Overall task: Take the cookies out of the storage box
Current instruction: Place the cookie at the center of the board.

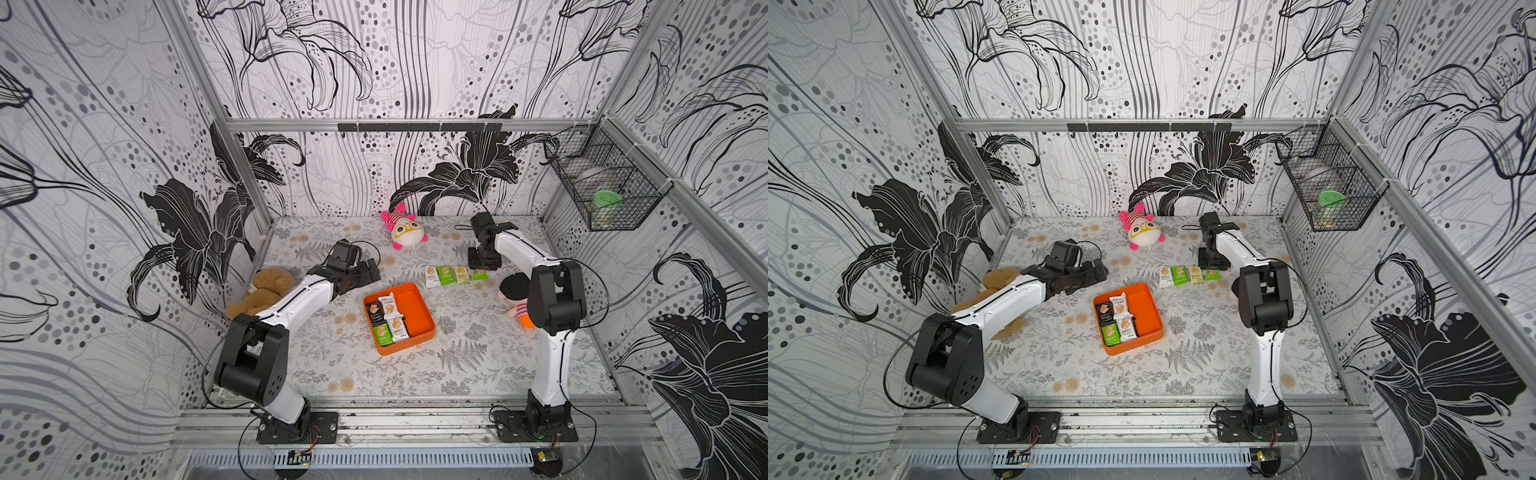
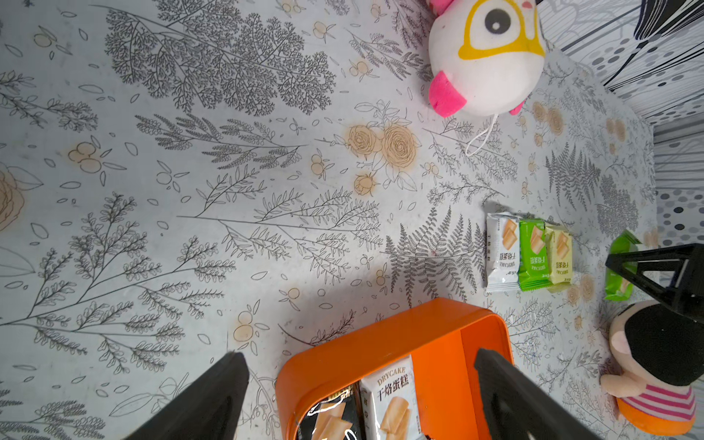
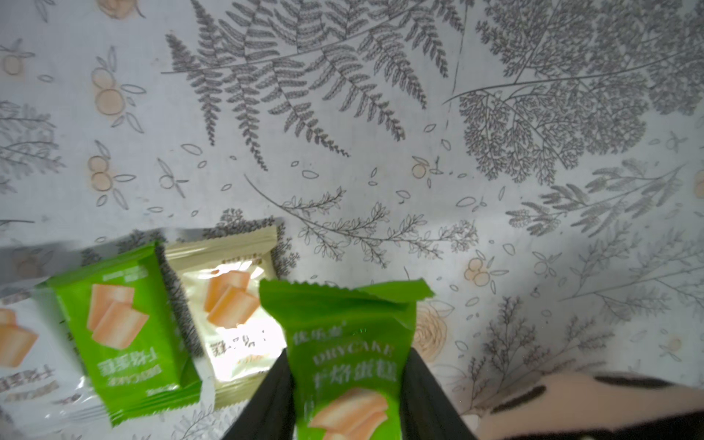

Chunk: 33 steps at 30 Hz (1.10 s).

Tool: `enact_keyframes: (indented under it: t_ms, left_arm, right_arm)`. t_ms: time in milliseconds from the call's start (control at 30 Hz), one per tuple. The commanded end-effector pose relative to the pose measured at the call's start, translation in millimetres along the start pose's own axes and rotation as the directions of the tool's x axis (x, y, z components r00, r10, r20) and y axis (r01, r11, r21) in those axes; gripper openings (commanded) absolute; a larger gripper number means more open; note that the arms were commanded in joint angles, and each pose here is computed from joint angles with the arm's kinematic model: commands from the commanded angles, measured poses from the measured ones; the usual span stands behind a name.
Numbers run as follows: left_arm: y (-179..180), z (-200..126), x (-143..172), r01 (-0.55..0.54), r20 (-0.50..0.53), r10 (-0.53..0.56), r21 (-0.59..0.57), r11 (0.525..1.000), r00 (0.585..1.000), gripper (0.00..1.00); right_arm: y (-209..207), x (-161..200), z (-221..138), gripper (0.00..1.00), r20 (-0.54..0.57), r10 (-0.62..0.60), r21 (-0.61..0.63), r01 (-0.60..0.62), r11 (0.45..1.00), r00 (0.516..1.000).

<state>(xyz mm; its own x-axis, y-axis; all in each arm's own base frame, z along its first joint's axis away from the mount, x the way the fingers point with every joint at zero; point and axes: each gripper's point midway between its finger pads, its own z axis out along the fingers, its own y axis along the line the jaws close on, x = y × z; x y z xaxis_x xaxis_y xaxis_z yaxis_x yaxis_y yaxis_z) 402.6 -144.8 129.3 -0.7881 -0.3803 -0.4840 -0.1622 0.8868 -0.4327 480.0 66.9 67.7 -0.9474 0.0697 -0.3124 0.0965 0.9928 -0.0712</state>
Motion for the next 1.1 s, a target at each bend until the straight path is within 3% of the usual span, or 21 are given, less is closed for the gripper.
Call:
enact_keyframes:
  t_ms: [0, 400, 500, 800, 1067]
  left_arm:
    - [-7.0, 1.3, -13.3, 0.005, 0.029, -0.005, 0.0, 1.0, 1.0, 0.97]
    - [-5.1, 8.5, -15.4, 0.022, 0.029, -0.021, -0.017, 1.0, 0.999, 0.97]
    - [-4.4, 7.6, -13.9, 0.028, 0.03, -0.028, -0.015, 0.999, 0.999, 0.97]
    - [-1.3, 2.6, -7.5, 0.03, 0.023, -0.03, -0.011, 0.999, 0.999, 0.97]
    - [6.4, -4.1, 2.9, 0.041, 0.018, -0.041, 0.004, 0.999, 0.999, 0.97]
  right_arm:
    - [-1.3, -1.6, 8.9, 0.44, -0.033, -0.03, -0.011, 0.029, 1.0, 0.999]
    - [6.2, -1.6, 34.6, 0.45, -0.073, -0.048, -0.028, 0.046, 0.999, 0.996]
    - [5.2, -3.6, 33.6, 0.49, -0.067, -0.048, -0.025, 0.047, 0.999, 0.997]
    - [8.0, -16.9, -4.6, 0.64, 0.001, -0.011, -0.058, 0.011, 0.998, 1.0]
    - [58.7, 0.3, -62.1, 0.66, 0.091, -0.028, -0.142, 0.041, 0.989, 0.995]
